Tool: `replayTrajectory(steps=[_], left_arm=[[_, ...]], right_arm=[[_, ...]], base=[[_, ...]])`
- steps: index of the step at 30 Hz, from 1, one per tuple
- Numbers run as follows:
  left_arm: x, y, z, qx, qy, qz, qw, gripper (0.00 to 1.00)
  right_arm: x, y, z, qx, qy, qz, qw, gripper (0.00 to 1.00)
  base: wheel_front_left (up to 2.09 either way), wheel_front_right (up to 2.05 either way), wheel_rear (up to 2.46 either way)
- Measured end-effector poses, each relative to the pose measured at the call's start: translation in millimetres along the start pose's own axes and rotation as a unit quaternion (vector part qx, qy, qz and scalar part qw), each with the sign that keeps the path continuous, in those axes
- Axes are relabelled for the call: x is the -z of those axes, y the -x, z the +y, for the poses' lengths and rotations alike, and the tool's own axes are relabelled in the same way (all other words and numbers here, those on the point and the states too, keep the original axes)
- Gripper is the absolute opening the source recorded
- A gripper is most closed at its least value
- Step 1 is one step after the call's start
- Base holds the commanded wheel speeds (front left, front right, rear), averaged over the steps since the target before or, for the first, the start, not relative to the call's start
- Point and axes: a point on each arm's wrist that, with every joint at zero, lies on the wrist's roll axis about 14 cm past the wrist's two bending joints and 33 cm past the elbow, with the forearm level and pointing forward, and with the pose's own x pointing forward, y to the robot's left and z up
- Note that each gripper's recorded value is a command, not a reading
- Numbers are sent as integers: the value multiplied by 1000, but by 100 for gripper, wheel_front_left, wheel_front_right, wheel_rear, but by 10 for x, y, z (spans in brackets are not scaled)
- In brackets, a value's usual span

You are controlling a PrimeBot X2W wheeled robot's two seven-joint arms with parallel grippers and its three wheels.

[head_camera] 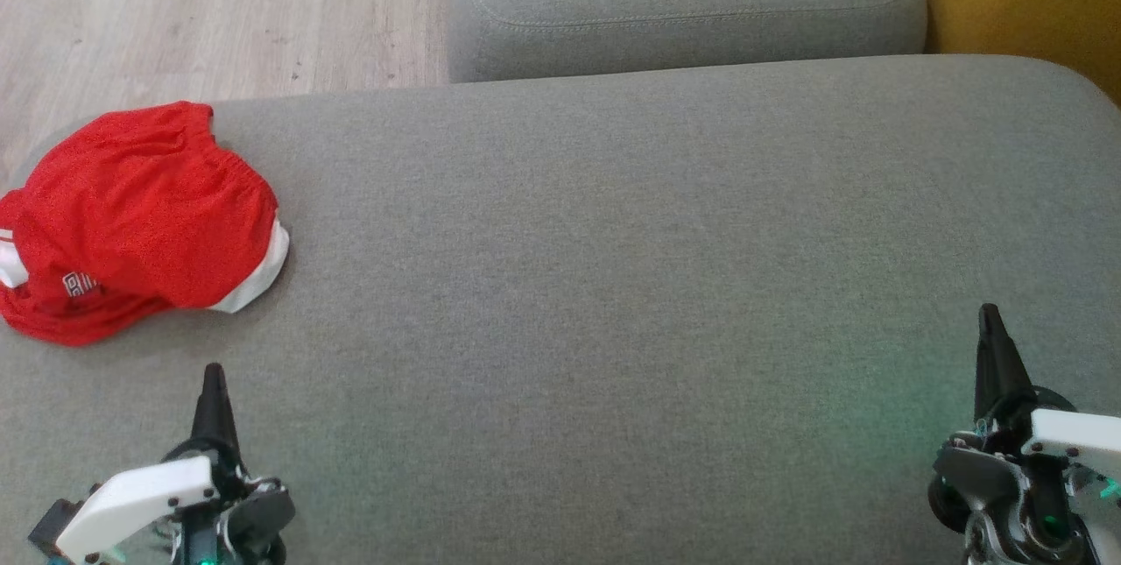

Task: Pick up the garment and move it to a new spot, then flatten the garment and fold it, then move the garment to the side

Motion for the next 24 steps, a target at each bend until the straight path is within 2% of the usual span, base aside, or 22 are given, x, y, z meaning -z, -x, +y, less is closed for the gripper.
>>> replayTrajectory(steps=[18,19,24], left_arm=[[0,0,0,0,0,0,1000,0],[0,0,0,0,0,0,1000,100],[28,144,347,-52,4,2,999,100]], right_arm=[[0,0,0,0,0,0,1000,0],[0,0,0,0,0,0,1000,100],[2,147,-354,53,-5,-2,999,100]], base=[[0,0,0],[0,0,0],[0,0,0]])
